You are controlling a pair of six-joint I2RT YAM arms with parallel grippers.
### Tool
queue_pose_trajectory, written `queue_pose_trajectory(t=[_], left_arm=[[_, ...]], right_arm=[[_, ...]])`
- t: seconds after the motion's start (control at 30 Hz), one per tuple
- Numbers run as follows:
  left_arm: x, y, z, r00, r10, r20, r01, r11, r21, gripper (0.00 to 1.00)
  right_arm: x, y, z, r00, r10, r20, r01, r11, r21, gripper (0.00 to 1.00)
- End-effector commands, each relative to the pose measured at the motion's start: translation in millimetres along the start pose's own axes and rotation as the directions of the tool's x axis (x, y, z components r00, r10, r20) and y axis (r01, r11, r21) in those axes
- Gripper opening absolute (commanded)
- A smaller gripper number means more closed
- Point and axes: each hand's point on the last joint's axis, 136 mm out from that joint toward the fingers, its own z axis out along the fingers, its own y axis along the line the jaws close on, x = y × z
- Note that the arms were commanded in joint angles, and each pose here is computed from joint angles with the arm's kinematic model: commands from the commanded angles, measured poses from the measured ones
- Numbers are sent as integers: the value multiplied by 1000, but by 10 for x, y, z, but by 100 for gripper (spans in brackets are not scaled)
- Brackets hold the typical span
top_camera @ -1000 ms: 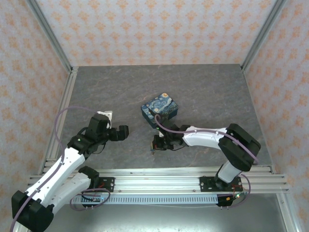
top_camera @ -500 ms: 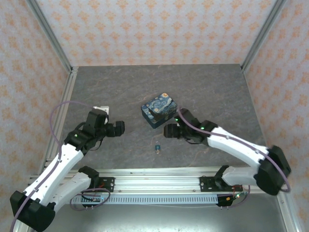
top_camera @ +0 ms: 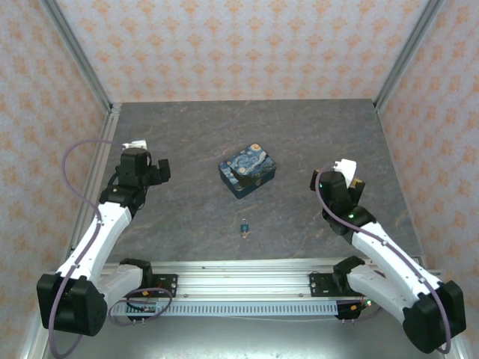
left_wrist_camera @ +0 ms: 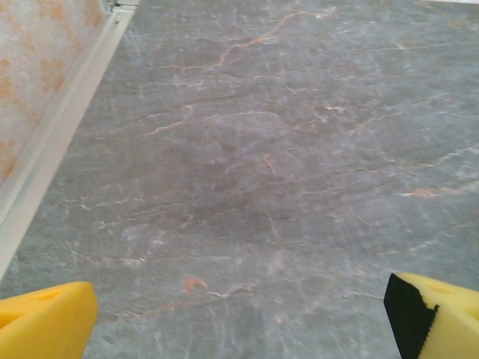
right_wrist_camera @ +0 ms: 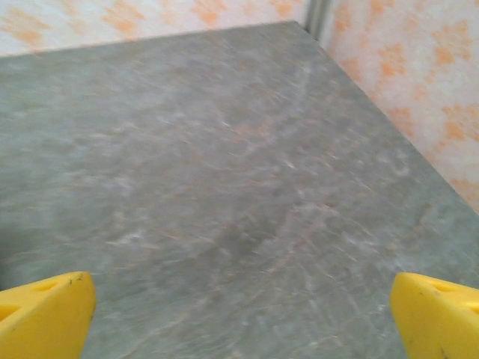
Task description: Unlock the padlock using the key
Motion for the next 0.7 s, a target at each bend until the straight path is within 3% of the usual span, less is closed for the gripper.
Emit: queue_pose_trajectory(t=[0.0, 0.23, 0.6, 0.67], left_arm=[[-21, 163, 191, 995, 49, 82, -41, 994, -102, 100], [197, 111, 523, 972, -45, 231, 62, 996, -69, 100], [224, -107, 786, 951, -4, 310, 0, 1000, 12, 100], [282, -111, 885, 955, 1, 297, -2, 1000, 2, 100]], right_arm=[[-212, -226, 159, 981, 61, 182, -78, 993, 88, 100], [88, -655, 523, 944, 231, 235, -272, 949, 161, 100], [93, -422, 913, 940, 199, 277, -227, 971, 72, 100], [100, -271, 957, 959, 166, 228, -174, 985, 12, 100]])
